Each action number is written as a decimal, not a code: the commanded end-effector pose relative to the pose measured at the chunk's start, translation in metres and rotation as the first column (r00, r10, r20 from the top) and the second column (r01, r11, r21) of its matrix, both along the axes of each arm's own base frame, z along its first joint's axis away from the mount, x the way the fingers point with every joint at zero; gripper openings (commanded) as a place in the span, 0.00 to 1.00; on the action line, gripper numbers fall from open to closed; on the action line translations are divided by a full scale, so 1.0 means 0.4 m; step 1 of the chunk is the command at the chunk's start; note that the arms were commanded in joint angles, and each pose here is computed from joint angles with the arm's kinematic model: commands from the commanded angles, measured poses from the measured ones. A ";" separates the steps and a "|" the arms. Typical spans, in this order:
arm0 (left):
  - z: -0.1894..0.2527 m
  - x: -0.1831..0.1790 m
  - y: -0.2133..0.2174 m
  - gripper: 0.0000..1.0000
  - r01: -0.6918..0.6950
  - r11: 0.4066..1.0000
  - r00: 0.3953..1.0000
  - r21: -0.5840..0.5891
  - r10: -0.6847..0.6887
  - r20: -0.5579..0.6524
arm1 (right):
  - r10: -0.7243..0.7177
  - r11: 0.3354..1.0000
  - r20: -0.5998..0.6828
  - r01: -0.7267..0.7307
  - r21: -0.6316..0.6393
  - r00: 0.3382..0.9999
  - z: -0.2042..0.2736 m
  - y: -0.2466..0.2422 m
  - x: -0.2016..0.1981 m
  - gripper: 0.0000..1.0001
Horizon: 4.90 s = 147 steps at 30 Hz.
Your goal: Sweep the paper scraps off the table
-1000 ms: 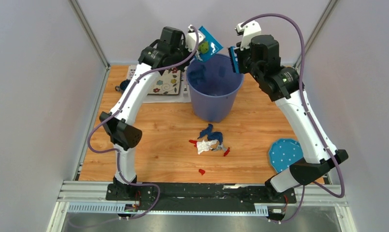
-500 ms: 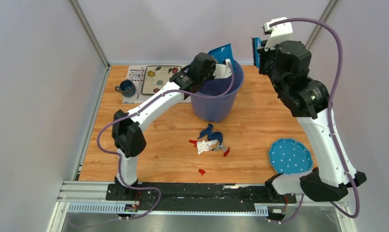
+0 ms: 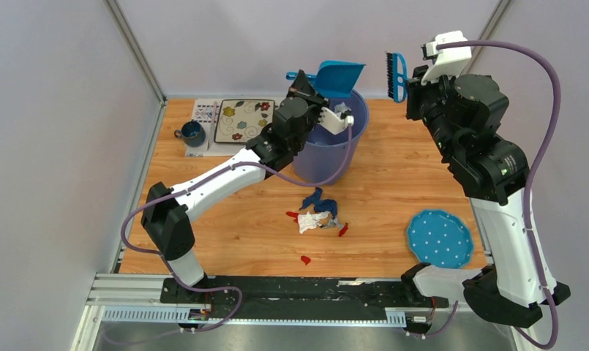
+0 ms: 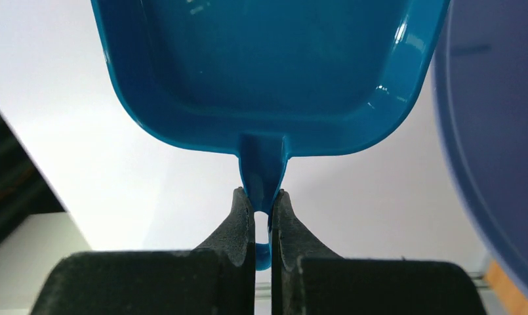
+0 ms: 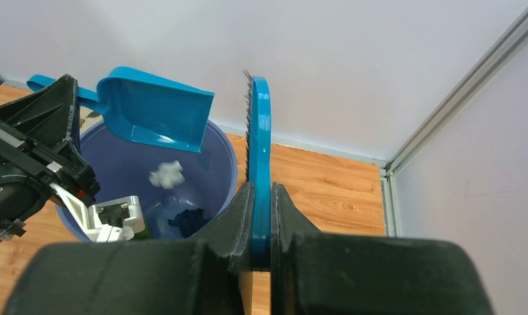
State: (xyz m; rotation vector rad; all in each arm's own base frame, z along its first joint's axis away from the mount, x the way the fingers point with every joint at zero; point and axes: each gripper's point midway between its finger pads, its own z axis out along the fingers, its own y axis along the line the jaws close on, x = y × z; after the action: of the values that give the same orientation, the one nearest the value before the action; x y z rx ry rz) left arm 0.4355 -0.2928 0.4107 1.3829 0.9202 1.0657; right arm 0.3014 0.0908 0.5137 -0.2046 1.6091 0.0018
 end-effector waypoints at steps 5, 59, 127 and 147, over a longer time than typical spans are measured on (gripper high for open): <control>0.137 -0.074 0.069 0.00 -0.077 0.985 0.948 0.154 0.025 0.317 | 0.061 0.998 0.001 -0.061 -0.008 0.998 -0.001 0.018 -0.015 0.00; -0.916 -0.707 0.551 0.00 -0.494 0.850 -0.106 0.183 0.150 -0.983 | 0.265 0.960 -0.747 -0.239 0.145 0.610 -0.903 0.500 -0.154 0.00; -0.830 -0.669 0.406 0.00 -0.583 0.792 -0.097 -0.182 -0.290 -0.952 | 0.301 0.953 -0.304 -0.300 0.050 0.904 -0.358 0.349 -0.181 0.00; -0.466 -0.538 0.376 0.00 -0.591 0.723 0.133 -0.359 -0.351 -0.927 | 0.119 0.993 -0.227 -0.111 0.051 0.967 -0.293 0.105 -0.188 0.00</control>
State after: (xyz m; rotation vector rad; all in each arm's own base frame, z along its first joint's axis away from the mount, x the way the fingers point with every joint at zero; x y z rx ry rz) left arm 0.2128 -0.1421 0.1959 1.2306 2.2315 -0.4847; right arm 0.2220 0.1467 0.3915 -0.3052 1.8453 0.2034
